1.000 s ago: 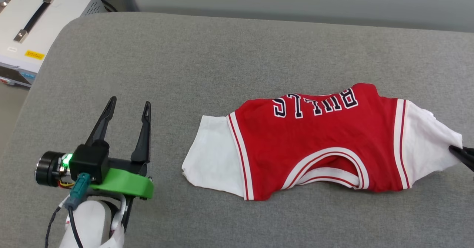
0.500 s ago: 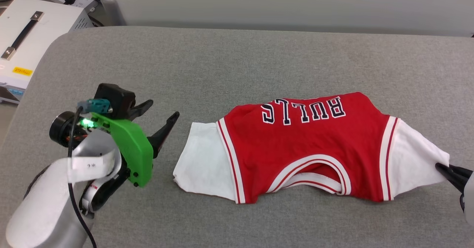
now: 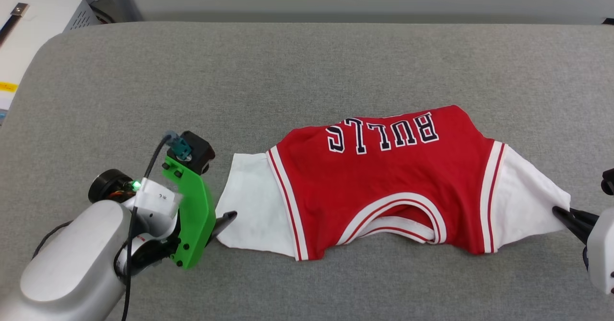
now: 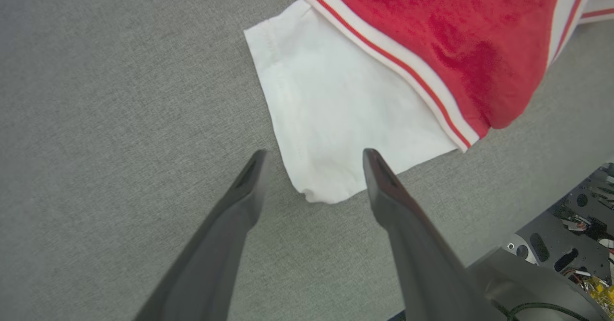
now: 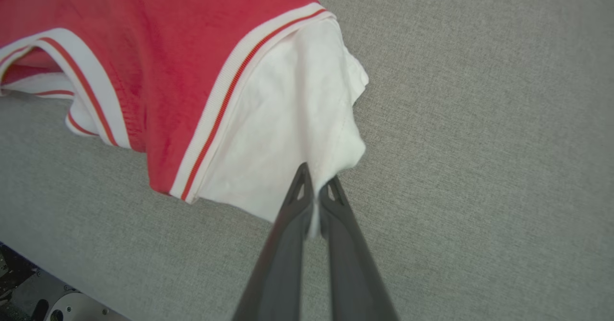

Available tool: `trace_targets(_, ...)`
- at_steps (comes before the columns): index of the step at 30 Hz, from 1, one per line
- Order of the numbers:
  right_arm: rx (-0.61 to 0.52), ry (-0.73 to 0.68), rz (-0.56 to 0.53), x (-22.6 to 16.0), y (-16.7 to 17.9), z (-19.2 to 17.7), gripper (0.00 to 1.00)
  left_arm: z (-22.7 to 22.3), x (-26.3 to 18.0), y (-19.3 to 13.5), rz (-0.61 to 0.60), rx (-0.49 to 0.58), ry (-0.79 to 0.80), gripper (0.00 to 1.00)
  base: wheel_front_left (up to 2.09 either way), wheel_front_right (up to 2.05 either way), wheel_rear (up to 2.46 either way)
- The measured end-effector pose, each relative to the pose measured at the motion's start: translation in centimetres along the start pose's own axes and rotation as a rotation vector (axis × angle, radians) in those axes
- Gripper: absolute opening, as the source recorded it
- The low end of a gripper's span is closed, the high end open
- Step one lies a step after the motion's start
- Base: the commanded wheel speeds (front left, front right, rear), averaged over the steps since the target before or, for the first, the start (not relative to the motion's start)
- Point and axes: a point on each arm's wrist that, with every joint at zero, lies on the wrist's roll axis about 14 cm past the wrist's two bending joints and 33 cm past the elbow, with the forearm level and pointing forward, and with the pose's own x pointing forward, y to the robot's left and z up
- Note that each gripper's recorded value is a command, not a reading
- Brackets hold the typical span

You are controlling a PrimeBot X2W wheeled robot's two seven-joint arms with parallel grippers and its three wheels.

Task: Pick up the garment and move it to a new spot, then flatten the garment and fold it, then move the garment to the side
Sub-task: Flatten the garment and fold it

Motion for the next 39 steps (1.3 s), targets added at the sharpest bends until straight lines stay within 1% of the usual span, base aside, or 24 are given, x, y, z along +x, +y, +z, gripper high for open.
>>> trace_targets(6,0.005,0.009,-0.001,0.6,-0.2,0.0,0.0,-2.4,2.3,-0.5,-0.037,0.025,0.107,1.0,0.0,0.0,0.0)
trace_targets(10,0.008,0.027,0.006,1.1,0.0,-0.5,0.0,-5.3,3.7,-0.5,-0.048,0.03,0.204,1.0,0.0,0.0,0.0)
trace_targets(12,0.011,0.029,0.007,1.3,-0.1,-0.6,0.0,-5.8,4.2,-0.3,-0.054,0.016,0.218,1.0,0.0,0.0,0.0)
trace_targets(17,0.016,0.04,0.005,1.7,-0.3,-1.0,0.0,-6.6,4.9,0.1,-0.057,0.022,0.248,1.0,0.0,0.0,0.0)
trace_targets(22,0.012,0.052,0.013,2.0,-0.1,-1.4,0.0,-7.1,5.3,0.0,-0.07,0.061,0.277,1.0,0.0,0.0,0.0)
trace_targets(23,0.011,0.054,0.014,2.1,-0.1,-1.4,0.0,-7.1,5.3,0.0,-0.072,0.071,0.283,0.77,0.0,0.0,0.0)
trace_targets(24,0.01,0.054,0.015,2.1,-0.1,-1.4,0.0,-7.2,5.3,0.0,-0.073,0.076,0.288,0.24,0.0,0.0,0.0)
trace_targets(25,0.008,0.055,0.015,2.1,-0.1,-1.4,0.0,-7.3,5.3,0.0,-0.073,0.085,0.293,0.0,0.0,0.0,0.0)
trace_targets(27,0.003,0.051,0.015,2.1,-0.1,-1.2,0.0,-7.2,5.3,0.3,-0.066,0.098,0.295,0.0,0.0,0.0,0.0)
trace_targets(29,-0.003,0.041,0.015,2.0,-0.1,-1.0,0.0,-7.2,5.2,0.4,-0.063,0.088,0.283,0.0,0.0,0.0,0.0)
trace_targets(33,-0.02,-0.025,0.011,1.1,0.2,0.4,0.0,-5.2,4.4,0.3,-0.048,0.084,0.116,0.0,0.0,0.0,0.0)
trace_targets(36,-0.038,-0.089,-0.005,0.0,-0.1,2.0,0.0,-2.1,3.2,0.8,-0.021,0.098,-0.043,0.0,0.0,0.0,0.0)
trace_targets(39,-0.051,-0.183,-0.032,-1.5,-0.6,4.3,0.0,1.0,1.3,1.2,0.02,0.125,-0.194,0.0,0.0,0.0,0.0)
